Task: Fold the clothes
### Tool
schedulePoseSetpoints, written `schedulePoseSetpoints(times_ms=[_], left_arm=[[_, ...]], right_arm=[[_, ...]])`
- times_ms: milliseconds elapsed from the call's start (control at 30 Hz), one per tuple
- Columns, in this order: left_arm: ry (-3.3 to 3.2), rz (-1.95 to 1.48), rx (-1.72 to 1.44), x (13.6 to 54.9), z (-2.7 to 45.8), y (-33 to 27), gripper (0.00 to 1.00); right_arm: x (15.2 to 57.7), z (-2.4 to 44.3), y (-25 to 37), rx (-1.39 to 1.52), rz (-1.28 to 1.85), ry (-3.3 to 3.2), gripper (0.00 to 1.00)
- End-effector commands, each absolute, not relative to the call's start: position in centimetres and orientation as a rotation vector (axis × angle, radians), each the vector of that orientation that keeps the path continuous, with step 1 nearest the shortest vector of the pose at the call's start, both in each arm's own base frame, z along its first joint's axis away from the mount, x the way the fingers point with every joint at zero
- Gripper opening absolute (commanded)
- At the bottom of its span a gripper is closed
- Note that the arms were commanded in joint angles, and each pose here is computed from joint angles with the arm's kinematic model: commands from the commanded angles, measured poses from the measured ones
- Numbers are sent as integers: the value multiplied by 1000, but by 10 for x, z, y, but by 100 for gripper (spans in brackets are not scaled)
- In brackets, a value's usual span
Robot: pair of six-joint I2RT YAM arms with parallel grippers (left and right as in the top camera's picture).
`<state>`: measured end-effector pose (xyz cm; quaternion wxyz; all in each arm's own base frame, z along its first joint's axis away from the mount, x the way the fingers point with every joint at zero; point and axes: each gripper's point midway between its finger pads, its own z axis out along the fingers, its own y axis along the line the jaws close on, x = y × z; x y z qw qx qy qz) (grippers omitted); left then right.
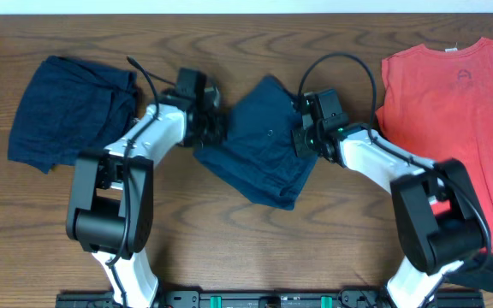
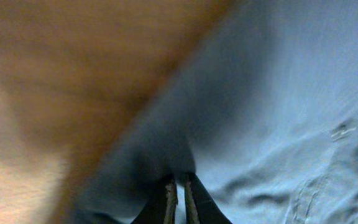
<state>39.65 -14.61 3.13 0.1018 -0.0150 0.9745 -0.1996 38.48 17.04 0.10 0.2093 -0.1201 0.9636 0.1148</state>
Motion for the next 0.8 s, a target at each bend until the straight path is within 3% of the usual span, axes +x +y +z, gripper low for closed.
schedulePoseSetpoints(times_ms=[0, 167, 300, 433, 533, 767], left_arm=[[2798, -551, 14, 427, 63, -137, 9], [2820, -553, 30, 428, 107, -134, 9], [2941, -576, 29, 394, 116, -139, 10], [3095, -557, 38, 356, 102, -143, 17], [3159, -547, 60, 336, 85, -147, 27], [3114, -573, 107, 323, 31, -173, 30]], right_arm=[[367, -20, 136, -195, 213, 2829, 17], [310, -24, 146, -102, 397, 3068, 11], [303, -9, 147, -163, 409, 3062, 10], [314, 29, 154, -300, 438, 2923, 11], [323, 61, 158, -312, 458, 2810, 11], [337, 93, 162, -315, 484, 2679, 7]])
